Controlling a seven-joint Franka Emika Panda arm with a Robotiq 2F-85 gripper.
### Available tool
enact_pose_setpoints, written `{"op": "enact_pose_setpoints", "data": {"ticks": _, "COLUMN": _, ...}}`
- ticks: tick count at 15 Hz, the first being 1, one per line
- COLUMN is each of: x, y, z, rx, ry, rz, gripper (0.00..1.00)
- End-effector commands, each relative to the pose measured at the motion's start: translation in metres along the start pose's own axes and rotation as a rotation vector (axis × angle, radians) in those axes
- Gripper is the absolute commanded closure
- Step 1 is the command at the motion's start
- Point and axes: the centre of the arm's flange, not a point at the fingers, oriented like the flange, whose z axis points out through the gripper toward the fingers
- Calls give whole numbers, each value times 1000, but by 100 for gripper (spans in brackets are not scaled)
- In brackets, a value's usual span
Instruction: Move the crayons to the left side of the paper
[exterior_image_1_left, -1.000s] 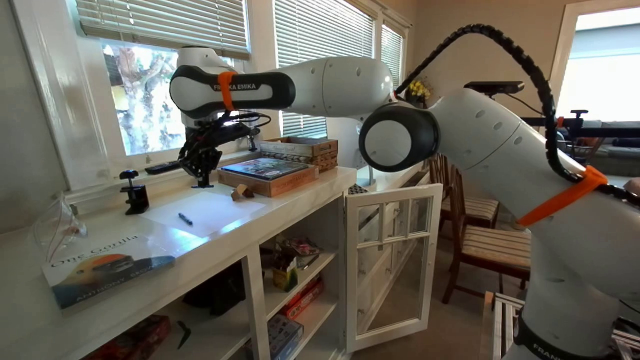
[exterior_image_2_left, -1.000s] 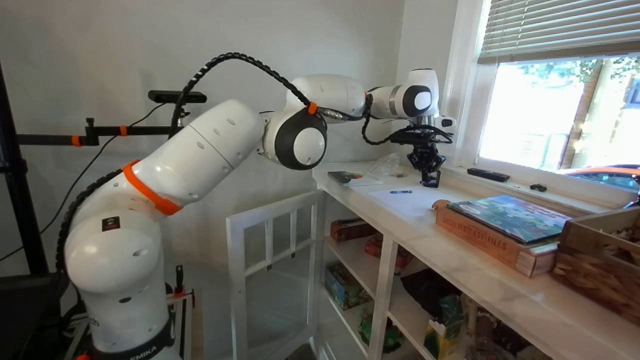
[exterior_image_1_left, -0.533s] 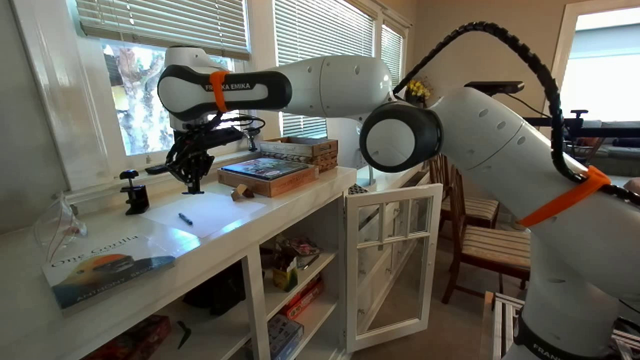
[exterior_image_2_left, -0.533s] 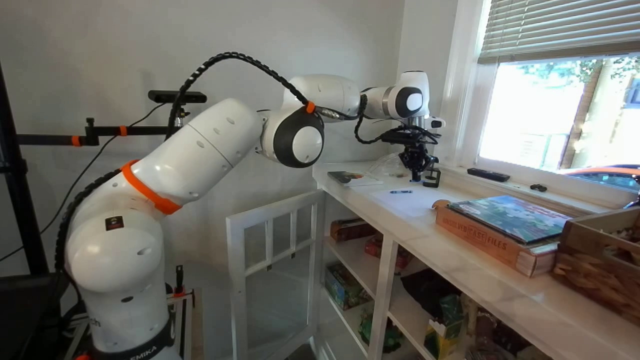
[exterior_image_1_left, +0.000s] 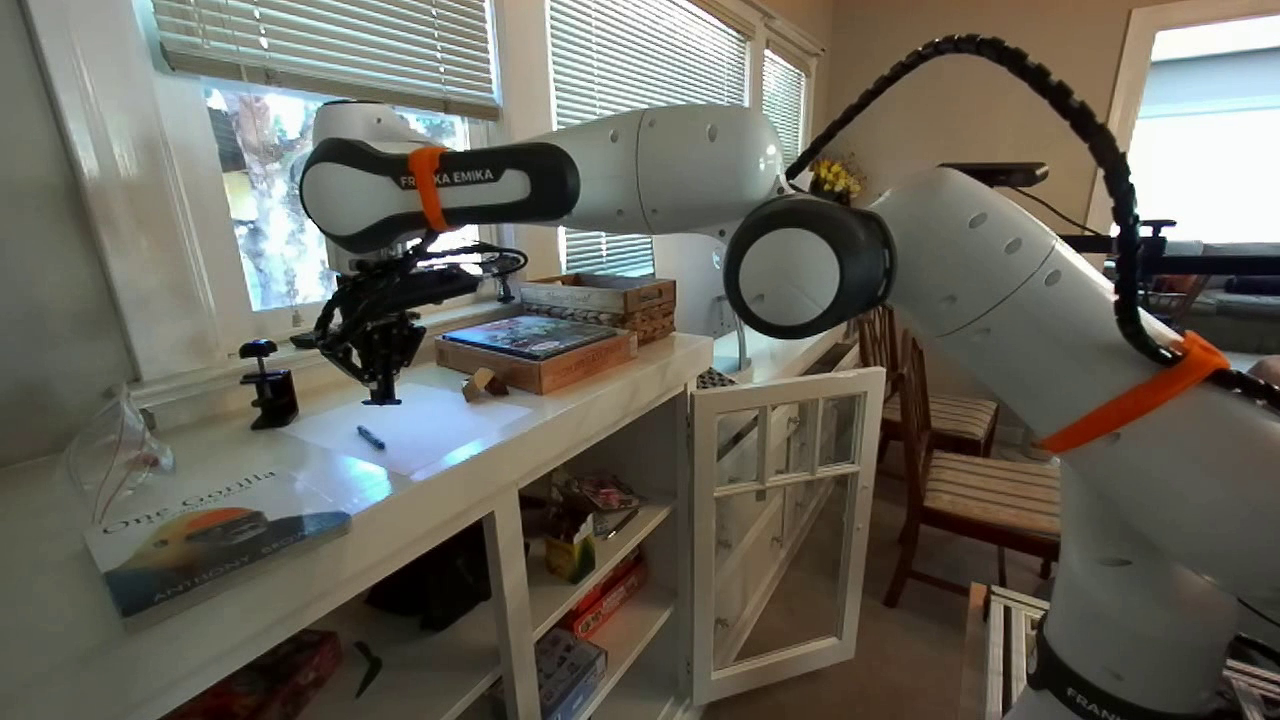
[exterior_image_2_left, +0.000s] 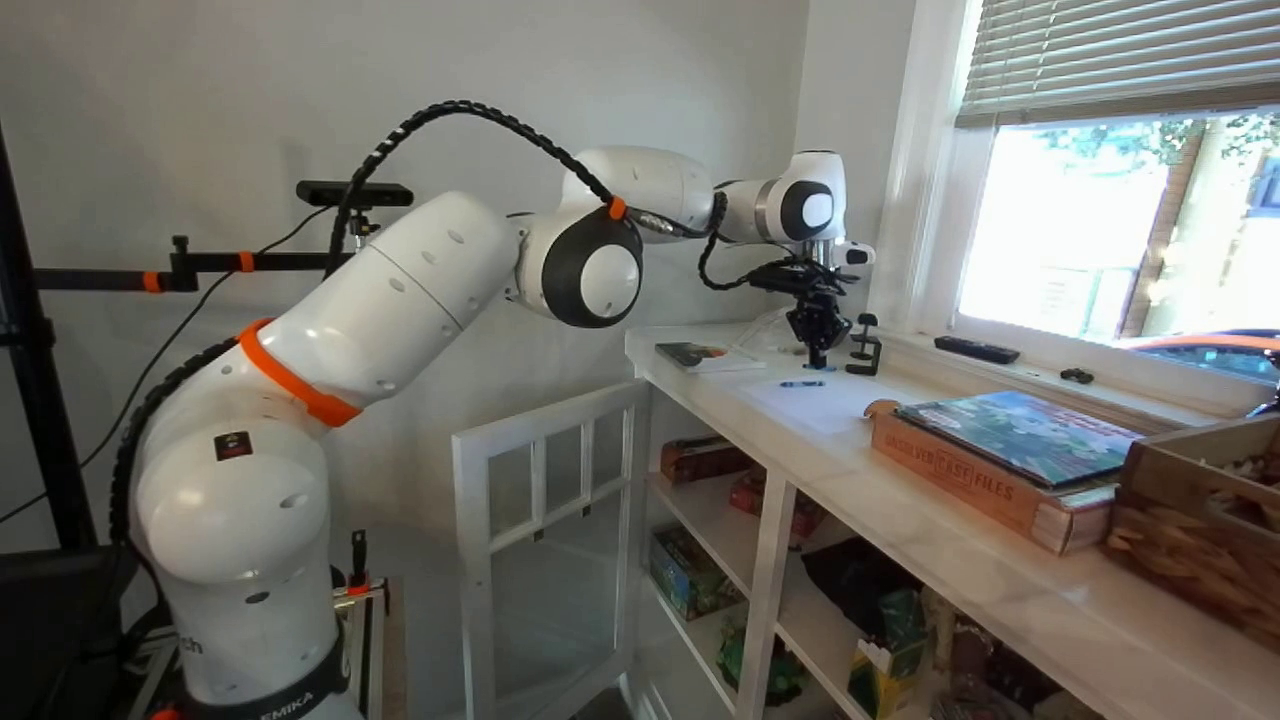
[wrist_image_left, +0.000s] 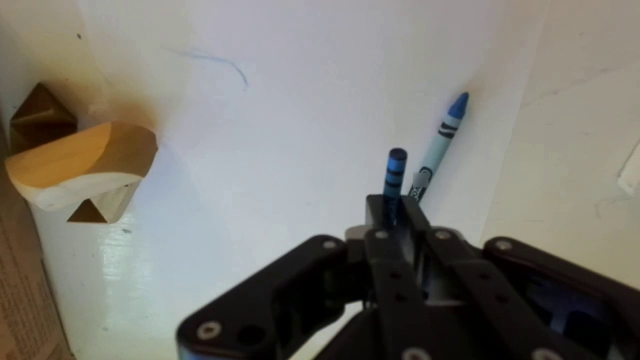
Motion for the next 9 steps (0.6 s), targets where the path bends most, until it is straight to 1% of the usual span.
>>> {"op": "enact_pose_setpoints", "data": {"ticks": 1, "x": -31, "y": 0, "z": 7, "rx": 10, "ry": -23, "rz": 56, "gripper": 98}}
{"op": "enact_pose_setpoints", "data": {"ticks": 9, "x": -41, "y": -5, "z": 24, "rx": 4, "ry": -52, "rz": 94, "gripper": 98}}
